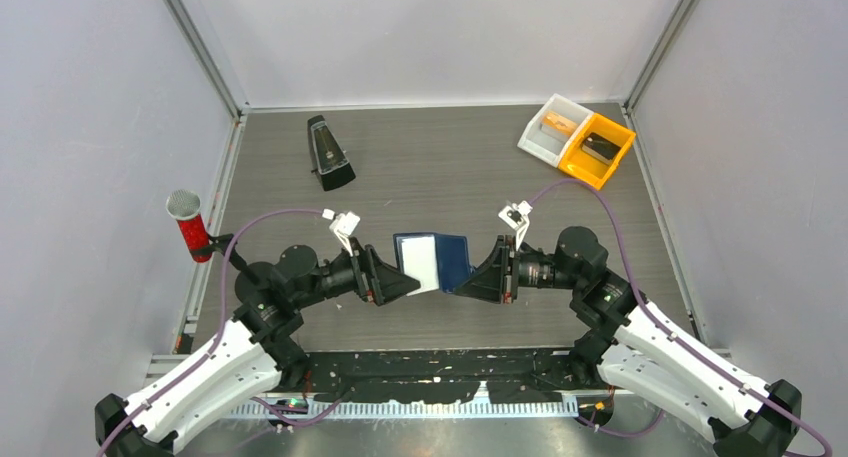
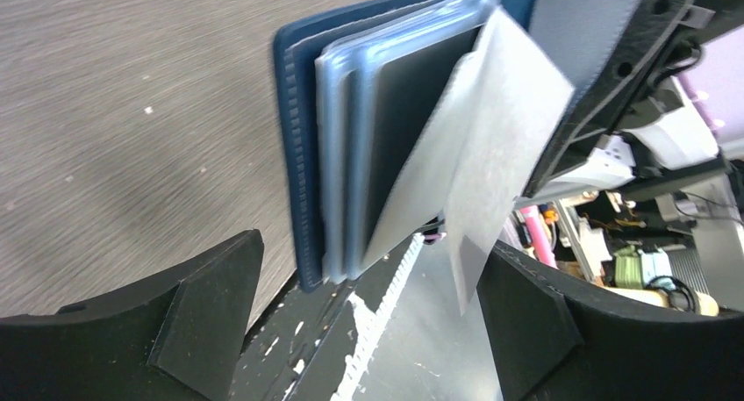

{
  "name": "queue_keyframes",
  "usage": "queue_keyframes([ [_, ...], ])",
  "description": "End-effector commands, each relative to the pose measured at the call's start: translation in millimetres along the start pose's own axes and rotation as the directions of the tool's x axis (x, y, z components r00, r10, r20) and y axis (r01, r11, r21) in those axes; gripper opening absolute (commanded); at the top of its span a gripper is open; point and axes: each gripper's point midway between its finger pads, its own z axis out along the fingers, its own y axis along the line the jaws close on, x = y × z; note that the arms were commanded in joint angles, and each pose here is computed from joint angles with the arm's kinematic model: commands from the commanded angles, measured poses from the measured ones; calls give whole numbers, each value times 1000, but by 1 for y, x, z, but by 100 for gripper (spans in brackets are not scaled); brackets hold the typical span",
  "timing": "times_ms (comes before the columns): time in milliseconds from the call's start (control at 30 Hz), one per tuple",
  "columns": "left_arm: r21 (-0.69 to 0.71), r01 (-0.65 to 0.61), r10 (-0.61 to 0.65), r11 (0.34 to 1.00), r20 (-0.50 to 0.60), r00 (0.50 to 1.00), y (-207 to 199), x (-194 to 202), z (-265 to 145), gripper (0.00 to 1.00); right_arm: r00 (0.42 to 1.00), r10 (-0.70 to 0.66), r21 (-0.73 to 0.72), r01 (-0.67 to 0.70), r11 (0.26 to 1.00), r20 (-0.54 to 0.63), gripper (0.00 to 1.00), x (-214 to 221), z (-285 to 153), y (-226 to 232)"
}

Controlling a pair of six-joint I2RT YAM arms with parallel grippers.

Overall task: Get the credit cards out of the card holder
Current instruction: Pick up the card holder from the center of the board, then place the card holder at the center of the board.

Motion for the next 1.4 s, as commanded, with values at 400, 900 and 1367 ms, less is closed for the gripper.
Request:
queue_keyframes([
  [400,299,-105,53,949,179,982,-66,-28,-26,68,999,-51,-11,51,999,6,5,-7,-4,10],
  [900,259,-77,39,963,149,988,-54,-23,-18,13,999,-33,9,33,999,-1,7,-4,3,-2],
  [1367,-39,1,2,999,99,995,7,-12,-5,0,998,-5,350,-16,937,60,66,-16,-21,-42],
])
